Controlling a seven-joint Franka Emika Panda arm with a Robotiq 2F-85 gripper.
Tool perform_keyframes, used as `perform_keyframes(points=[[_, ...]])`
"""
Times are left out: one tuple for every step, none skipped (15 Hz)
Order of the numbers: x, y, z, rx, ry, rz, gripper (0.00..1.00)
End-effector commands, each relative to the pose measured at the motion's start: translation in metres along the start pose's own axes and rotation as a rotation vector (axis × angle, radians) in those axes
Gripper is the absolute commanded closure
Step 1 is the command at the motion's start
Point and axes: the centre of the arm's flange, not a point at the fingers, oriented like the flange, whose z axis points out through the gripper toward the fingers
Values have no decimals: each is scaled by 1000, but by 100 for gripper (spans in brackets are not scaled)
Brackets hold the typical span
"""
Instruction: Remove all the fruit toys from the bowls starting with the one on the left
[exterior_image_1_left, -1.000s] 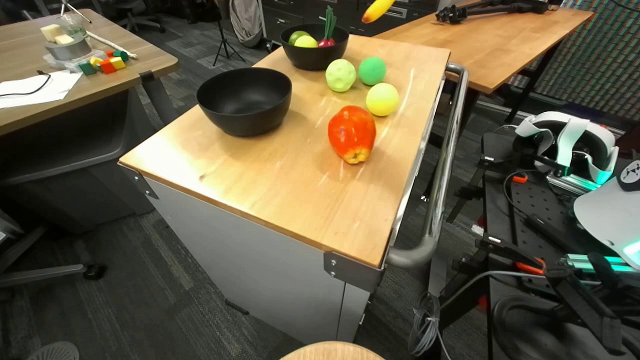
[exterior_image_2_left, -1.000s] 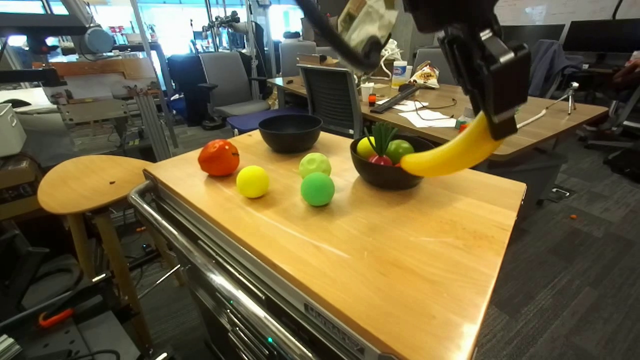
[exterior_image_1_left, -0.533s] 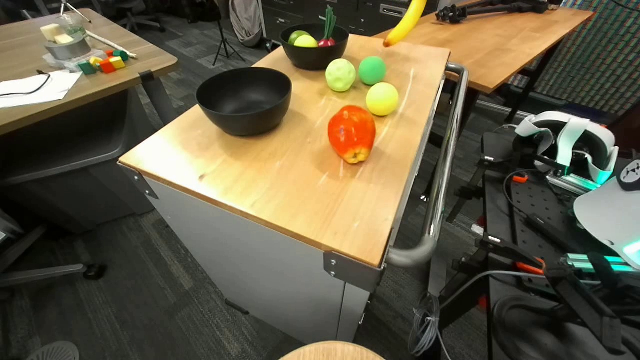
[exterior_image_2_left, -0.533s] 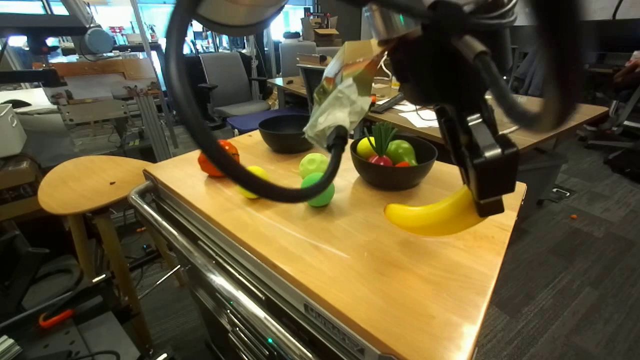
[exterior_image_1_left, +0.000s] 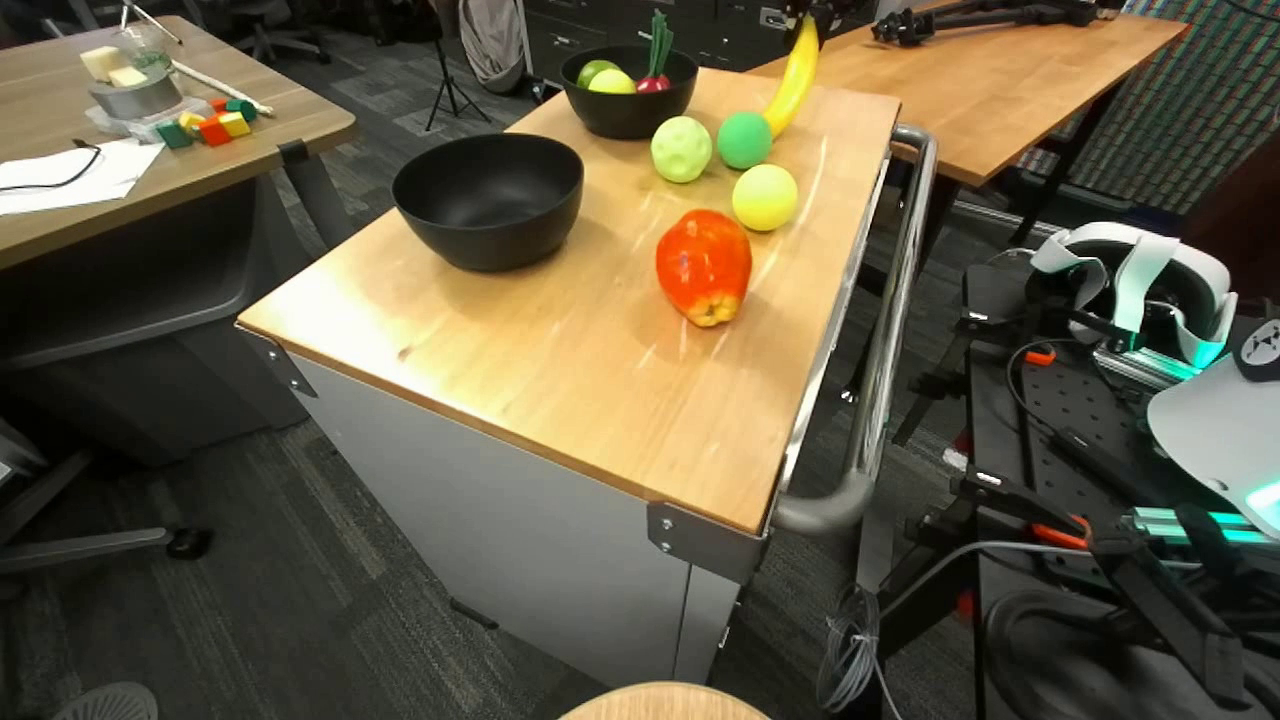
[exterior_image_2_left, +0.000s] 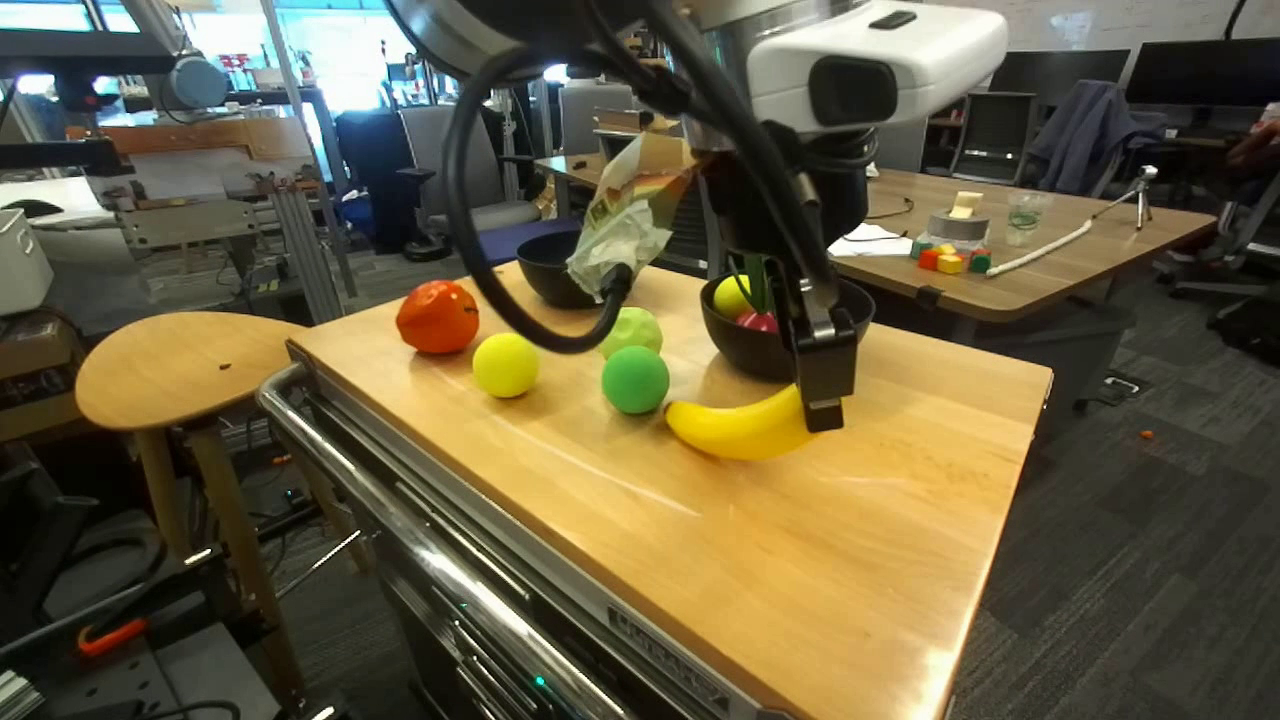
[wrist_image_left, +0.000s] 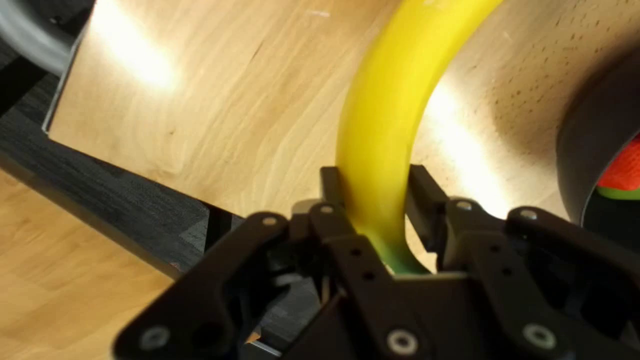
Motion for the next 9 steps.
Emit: perform_keyframes(points=[[28, -30, -7, -27, 8, -17, 81], [35, -35, -12, -38, 14, -25, 39], [41, -39, -16, -41, 27, -33, 39], [47, -43, -26, -42, 53, -50, 35], [50, -47, -41, -44, 71, -69, 27], [53, -50, -53, -45, 88, -87, 19], [54, -54, -69, -40, 107, -107, 12], [55, -59, -83, -15, 118, -118, 4], [56, -67, -96, 24, 116, -121, 0]])
